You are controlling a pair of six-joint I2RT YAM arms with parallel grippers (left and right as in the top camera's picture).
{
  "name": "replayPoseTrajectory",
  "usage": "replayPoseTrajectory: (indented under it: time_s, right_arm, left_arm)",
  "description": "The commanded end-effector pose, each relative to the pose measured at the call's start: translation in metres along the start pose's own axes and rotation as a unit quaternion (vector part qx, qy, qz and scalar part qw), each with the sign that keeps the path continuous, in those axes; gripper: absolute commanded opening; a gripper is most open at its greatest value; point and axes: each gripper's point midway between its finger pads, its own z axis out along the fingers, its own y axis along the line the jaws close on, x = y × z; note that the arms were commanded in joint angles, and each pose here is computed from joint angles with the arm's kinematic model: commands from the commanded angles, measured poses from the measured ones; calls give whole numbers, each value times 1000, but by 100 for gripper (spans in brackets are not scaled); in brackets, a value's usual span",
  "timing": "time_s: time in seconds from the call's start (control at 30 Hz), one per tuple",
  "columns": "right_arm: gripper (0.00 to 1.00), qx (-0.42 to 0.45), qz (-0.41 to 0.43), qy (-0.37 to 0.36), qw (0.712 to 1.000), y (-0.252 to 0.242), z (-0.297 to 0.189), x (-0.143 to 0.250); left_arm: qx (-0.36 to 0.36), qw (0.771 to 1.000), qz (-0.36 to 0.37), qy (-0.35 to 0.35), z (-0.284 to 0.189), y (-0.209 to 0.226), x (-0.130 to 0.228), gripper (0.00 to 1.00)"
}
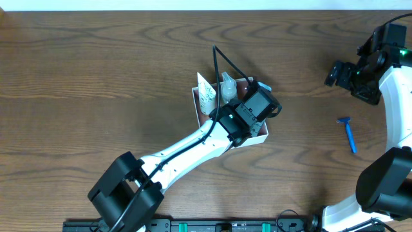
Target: Pack container
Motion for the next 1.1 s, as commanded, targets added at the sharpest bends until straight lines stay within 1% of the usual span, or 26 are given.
replayPoseTrajectory:
  time_s: [0.0, 0.33, 0.37, 0.5, 0.53, 0.6, 0.63, 0.7, 0.87, 1.07]
  right_arm:
    - [99, 0, 10, 4, 1000, -3, 2, 1]
    - [99, 0, 10, 4, 1000, -3, 2, 1]
    - [99, 0, 10, 4, 1000, -3, 2, 1]
    - [99, 0, 10, 4, 1000, -3, 2, 1]
    - [99, 0, 10, 4, 1000, -3, 2, 1]
    - [99, 0, 10, 4, 1000, -3, 2, 1]
    - [99, 0, 10, 4, 1000, -3, 2, 1]
    - [99, 0, 10, 4, 1000, -3, 2, 1]
    - [99, 0, 10, 4, 1000, -3, 2, 1]
    - [99, 0, 10, 4, 1000, -3, 2, 1]
  left_arm:
    - [-10, 1000, -5, -13, -2, 3, -7, 9]
    - [-10, 1000, -2, -13, -3, 4, -8, 9]
    - [-9, 1000, -2, -15, -4, 4, -9, 6]
    - [13, 999, 11, -30, -19, -3, -17, 7]
    - [18, 999, 13, -33, -23, -4, -19, 13]
    - [37, 998, 10, -45, -36, -8, -25, 41]
    - [50, 998, 11, -49, -42, -11, -27, 49]
    - [78, 995, 21, -52, -51, -19, -29, 58]
    - [168, 983, 66, -25, -53, -52, -15, 66]
    - [171, 981, 96, -10, -41, -56, -6, 67]
